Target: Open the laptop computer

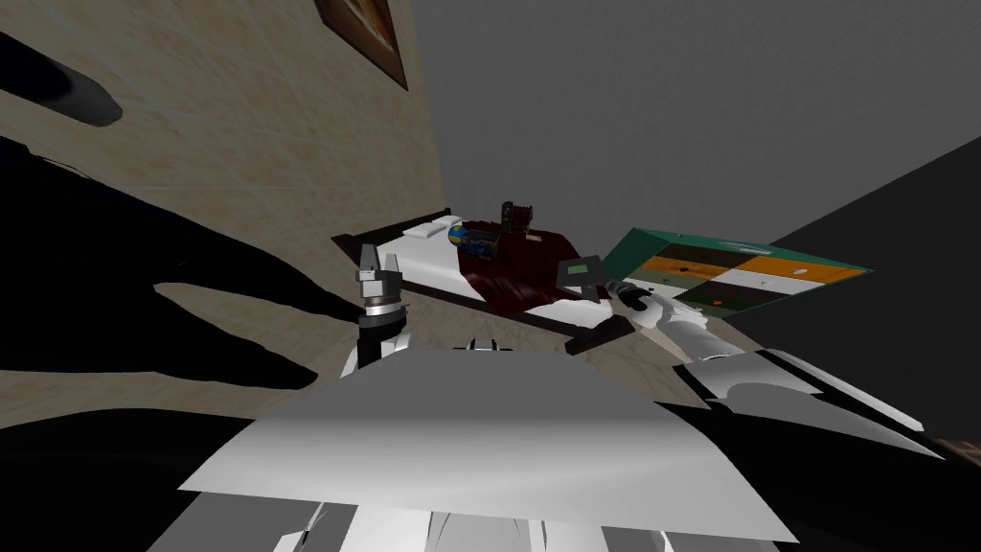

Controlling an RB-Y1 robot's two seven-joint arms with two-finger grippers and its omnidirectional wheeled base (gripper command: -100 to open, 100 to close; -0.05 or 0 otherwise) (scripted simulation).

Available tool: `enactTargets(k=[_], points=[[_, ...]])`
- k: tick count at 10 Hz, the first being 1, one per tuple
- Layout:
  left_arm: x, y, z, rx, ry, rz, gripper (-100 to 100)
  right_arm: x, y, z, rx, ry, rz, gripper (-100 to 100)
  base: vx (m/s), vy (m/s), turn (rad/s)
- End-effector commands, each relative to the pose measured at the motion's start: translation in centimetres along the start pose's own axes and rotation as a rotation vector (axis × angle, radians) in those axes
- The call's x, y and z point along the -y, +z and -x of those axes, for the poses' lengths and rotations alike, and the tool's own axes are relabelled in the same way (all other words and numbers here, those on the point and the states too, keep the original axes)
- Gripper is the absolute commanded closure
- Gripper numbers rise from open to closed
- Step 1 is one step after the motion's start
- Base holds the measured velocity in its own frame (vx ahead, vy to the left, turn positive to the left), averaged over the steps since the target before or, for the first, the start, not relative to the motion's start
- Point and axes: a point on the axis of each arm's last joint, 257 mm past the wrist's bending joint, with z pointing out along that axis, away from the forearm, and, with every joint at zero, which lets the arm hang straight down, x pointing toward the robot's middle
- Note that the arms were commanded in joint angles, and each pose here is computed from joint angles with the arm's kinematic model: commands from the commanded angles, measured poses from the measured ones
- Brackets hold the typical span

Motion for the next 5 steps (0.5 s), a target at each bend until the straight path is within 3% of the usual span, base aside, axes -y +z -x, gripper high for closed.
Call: enactTargets(k=[1,2,4,5], points=[[0.0,0.0,0.0,0.0,0.0,0.0,0,0.5,0.8,1.0,0.002,0.002,-0.021,100,-0.01,0.0,0.009],[0.0,0.0,0.0,0.0,0.0,0.0,0,0.1,1.0,1.9,0.016,0.006,-0.016,100,0.006,0.004,-0.005],[0.0,0.0,0.0,0.0,0.0,0.0,0,-1.9,1.5,1.6,0.003,0.007,0.037,100,-0.069,-0.016,0.046],[0.0,0.0,0.0,0.0,0.0,0.0,0,-1.6,1.7,2.1,0.005,0.002,0.028,100,-0.047,-0.006,-0.001]])
